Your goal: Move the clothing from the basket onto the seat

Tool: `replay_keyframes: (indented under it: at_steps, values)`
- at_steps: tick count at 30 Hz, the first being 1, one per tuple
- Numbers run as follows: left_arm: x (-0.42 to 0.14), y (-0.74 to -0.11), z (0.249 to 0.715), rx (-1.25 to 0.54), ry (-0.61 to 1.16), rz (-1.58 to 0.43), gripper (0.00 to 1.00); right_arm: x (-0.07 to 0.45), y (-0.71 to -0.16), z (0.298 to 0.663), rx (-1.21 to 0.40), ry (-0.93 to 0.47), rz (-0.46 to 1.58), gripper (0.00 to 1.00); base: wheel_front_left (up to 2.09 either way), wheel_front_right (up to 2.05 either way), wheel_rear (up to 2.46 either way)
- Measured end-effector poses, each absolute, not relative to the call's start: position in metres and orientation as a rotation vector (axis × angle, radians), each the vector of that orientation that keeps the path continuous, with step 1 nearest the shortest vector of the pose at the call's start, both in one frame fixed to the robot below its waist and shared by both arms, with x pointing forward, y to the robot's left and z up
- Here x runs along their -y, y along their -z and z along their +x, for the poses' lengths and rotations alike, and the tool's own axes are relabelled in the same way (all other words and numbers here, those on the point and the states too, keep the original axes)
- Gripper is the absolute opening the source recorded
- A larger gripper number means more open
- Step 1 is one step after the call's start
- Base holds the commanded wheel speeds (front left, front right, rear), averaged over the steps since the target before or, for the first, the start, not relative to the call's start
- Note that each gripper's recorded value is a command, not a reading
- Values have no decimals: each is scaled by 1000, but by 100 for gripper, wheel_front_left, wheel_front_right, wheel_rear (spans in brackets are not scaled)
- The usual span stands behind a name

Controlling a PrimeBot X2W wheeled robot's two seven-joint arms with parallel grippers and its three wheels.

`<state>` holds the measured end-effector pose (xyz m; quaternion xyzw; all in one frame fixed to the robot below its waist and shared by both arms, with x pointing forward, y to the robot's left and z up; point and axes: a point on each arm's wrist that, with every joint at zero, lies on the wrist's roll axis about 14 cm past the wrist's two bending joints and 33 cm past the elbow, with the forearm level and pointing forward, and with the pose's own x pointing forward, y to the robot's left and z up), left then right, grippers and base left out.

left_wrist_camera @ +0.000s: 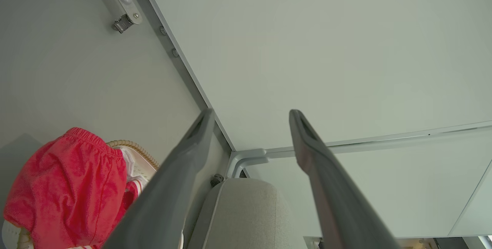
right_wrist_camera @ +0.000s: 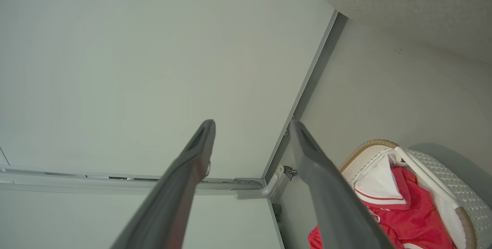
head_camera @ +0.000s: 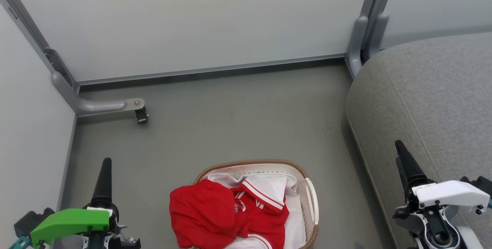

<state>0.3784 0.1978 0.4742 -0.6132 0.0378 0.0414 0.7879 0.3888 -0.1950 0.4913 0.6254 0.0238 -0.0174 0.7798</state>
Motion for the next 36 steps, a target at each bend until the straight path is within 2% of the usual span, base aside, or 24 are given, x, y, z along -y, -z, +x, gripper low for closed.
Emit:
replay_keyframes:
  at_steps: [36]
  values:
    - [-200,-472,384,-93,-74,-633,100,167,-487,397,-86,-59,707,100,0,0,0]
